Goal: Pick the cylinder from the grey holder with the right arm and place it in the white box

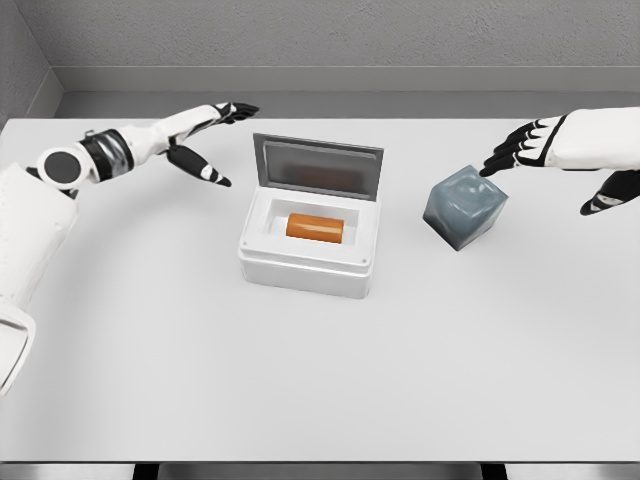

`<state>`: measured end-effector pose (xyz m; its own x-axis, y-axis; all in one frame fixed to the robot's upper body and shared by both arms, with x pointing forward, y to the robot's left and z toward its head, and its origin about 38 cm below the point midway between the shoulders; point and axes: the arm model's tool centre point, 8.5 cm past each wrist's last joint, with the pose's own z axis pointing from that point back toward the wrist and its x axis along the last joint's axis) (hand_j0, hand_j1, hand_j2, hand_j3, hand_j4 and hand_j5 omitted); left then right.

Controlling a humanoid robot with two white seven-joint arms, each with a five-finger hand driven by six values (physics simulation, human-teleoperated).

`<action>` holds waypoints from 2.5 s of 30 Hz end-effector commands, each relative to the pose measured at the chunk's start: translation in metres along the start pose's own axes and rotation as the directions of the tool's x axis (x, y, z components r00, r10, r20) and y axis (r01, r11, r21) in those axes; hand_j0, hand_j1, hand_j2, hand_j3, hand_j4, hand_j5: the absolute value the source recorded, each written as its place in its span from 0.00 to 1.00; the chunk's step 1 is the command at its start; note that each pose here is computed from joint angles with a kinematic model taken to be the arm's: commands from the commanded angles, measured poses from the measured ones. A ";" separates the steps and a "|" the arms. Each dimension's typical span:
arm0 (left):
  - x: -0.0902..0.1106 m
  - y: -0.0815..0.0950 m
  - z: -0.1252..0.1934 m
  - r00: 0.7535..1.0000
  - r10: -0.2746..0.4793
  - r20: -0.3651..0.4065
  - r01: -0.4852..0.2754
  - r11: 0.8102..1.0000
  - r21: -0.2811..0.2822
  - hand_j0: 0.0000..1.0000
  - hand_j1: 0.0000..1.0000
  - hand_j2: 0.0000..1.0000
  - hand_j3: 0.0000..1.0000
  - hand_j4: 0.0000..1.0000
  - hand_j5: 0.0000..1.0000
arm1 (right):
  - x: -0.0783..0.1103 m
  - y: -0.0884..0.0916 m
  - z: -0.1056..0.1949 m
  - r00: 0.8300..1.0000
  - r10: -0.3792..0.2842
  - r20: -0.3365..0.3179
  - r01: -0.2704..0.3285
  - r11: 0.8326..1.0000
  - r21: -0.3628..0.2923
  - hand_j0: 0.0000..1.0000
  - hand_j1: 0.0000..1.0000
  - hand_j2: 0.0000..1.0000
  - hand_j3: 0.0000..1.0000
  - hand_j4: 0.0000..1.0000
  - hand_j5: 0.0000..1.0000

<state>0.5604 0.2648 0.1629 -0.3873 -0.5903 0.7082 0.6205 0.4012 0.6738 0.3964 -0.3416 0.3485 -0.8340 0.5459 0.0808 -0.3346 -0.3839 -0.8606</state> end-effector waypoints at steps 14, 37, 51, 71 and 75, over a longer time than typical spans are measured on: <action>0.026 -0.004 0.005 0.988 -0.125 0.094 0.131 0.990 -0.059 1.00 1.00 1.00 1.00 1.00 1.00 | 0.003 -0.004 -0.010 1.000 0.003 0.026 -0.002 1.000 -0.006 1.00 1.00 1.00 1.00 1.00 1.00; 0.047 0.001 0.029 0.958 -0.234 0.165 0.253 0.962 -0.103 1.00 1.00 1.00 1.00 1.00 1.00 | 0.004 -0.004 -0.012 0.999 0.006 0.032 -0.005 1.000 -0.006 1.00 1.00 1.00 1.00 1.00 1.00; 0.050 -0.002 0.046 0.952 -0.240 0.191 0.263 0.959 -0.102 1.00 1.00 1.00 1.00 1.00 1.00 | 0.004 -0.006 -0.010 1.000 0.008 0.028 -0.008 1.000 -0.010 1.00 1.00 1.00 1.00 1.00 1.00; 0.031 0.015 0.104 0.973 -0.164 0.164 0.173 0.984 -0.040 1.00 1.00 1.00 1.00 1.00 1.00 | 0.005 -0.007 -0.015 0.999 0.009 0.039 -0.009 1.000 -0.009 1.00 1.00 1.00 1.00 1.00 1.00; 0.011 0.021 0.120 0.987 -0.111 0.115 0.112 0.994 -0.006 1.00 1.00 1.00 1.00 1.00 1.00 | 0.005 -0.007 -0.015 0.999 0.010 0.040 -0.010 1.000 -0.011 1.00 1.00 1.00 1.00 1.00 1.00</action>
<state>0.4872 0.3361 0.2075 -0.5569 -0.5418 0.6296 0.5826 0.2855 0.7610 0.4007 -0.3247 0.3468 -0.8560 0.5093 0.0889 -0.3203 -0.3873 -0.8645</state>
